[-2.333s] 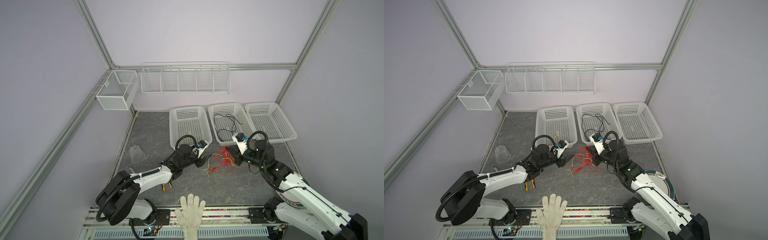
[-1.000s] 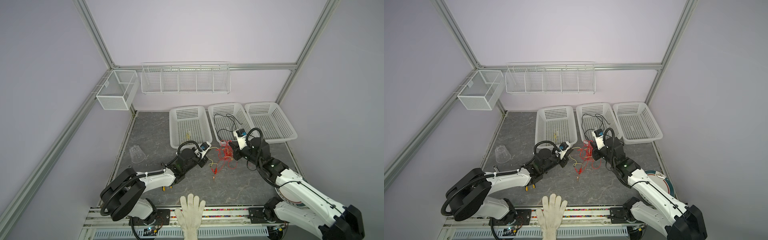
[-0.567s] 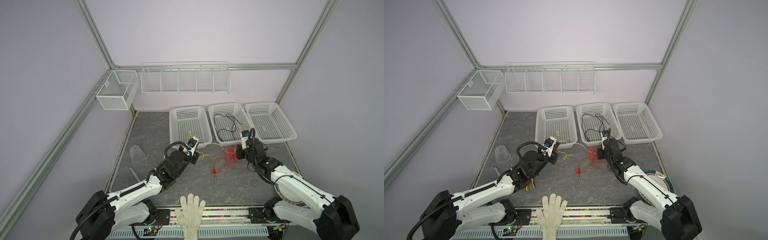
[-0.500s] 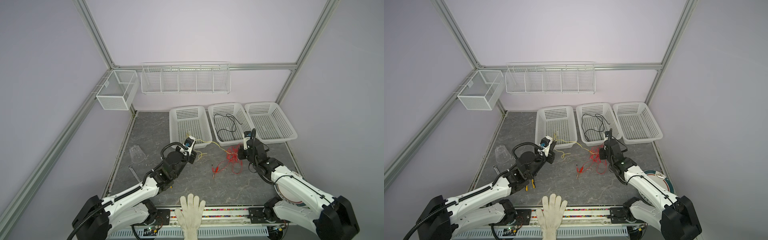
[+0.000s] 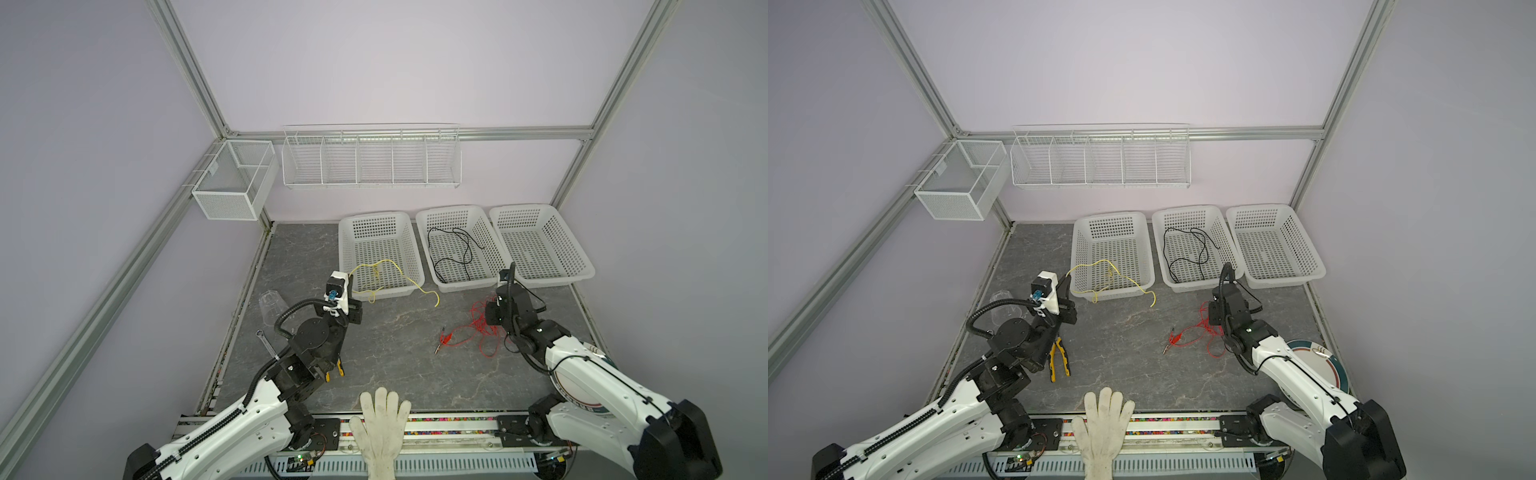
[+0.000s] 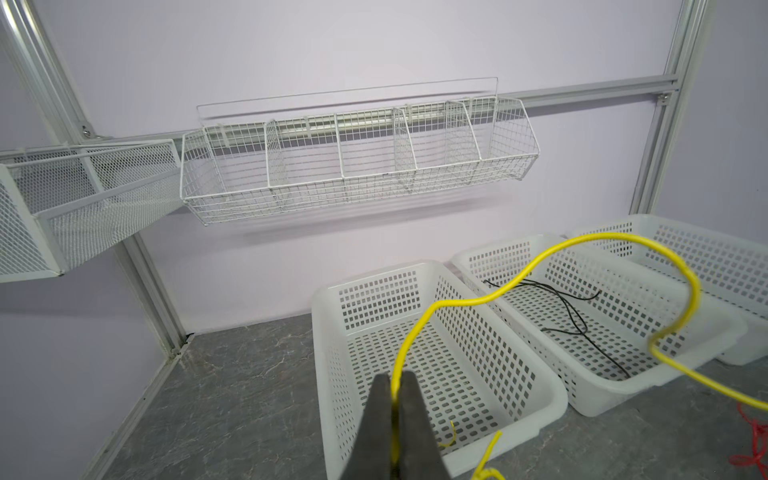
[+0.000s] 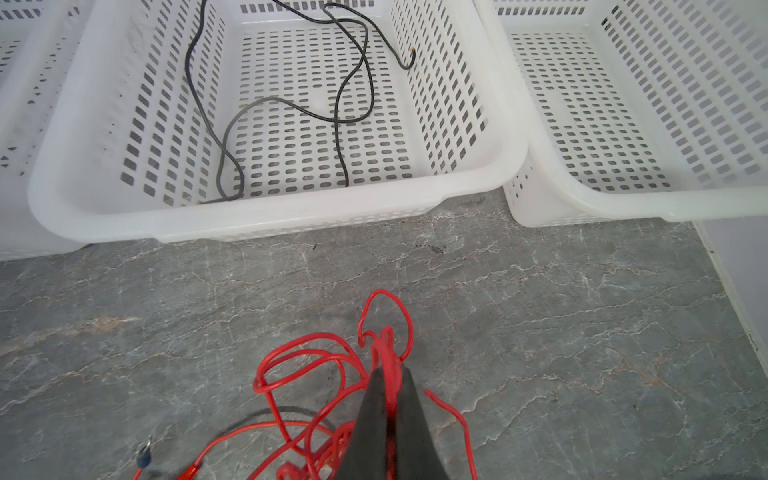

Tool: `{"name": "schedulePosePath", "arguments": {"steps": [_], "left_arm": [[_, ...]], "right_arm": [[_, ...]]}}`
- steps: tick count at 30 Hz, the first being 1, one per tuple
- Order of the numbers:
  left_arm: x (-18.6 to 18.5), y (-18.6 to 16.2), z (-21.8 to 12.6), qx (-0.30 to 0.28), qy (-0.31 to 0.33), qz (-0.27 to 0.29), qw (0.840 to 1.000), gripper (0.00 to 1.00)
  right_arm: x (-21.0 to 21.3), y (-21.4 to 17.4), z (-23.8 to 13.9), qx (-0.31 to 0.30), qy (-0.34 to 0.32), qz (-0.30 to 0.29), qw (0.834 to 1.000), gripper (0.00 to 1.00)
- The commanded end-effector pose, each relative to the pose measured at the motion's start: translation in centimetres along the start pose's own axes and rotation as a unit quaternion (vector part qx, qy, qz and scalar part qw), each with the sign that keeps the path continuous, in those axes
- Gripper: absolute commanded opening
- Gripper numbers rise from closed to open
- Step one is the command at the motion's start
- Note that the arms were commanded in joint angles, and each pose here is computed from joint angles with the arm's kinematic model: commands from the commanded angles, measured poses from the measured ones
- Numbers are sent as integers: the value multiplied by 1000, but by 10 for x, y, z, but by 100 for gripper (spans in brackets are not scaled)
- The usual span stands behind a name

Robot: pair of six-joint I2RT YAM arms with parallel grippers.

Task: Untangle the cables
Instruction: 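Lower the yellow wire into the basket nearest the left gripper and release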

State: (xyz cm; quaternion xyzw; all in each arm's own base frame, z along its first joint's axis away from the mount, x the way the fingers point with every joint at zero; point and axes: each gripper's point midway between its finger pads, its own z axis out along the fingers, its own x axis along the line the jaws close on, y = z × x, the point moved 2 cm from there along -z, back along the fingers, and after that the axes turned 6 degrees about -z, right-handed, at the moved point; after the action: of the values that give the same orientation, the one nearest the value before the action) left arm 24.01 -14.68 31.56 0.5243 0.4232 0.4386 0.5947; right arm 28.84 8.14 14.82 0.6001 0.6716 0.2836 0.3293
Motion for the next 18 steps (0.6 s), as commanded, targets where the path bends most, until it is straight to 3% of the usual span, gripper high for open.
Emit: {"name": "schedulePosePath", "arguments": {"steps": [1,5,11,18], "left_arm": [[4,0,0,1,13,-6,1000,0],[8,2,8,4,37,-15,999,0],[24,-8,43,41,97,-43,994,0],[32,-28,94,87,115,-45,988,0]], "right_arm": [[8,5,-4,-26,35,17,999,6],[21,11,-7,-39,80,11,996,6],[43,17,-10,-50,149,-9,988,6],[58,21,-15,-60,194,-26,979,6]]}}
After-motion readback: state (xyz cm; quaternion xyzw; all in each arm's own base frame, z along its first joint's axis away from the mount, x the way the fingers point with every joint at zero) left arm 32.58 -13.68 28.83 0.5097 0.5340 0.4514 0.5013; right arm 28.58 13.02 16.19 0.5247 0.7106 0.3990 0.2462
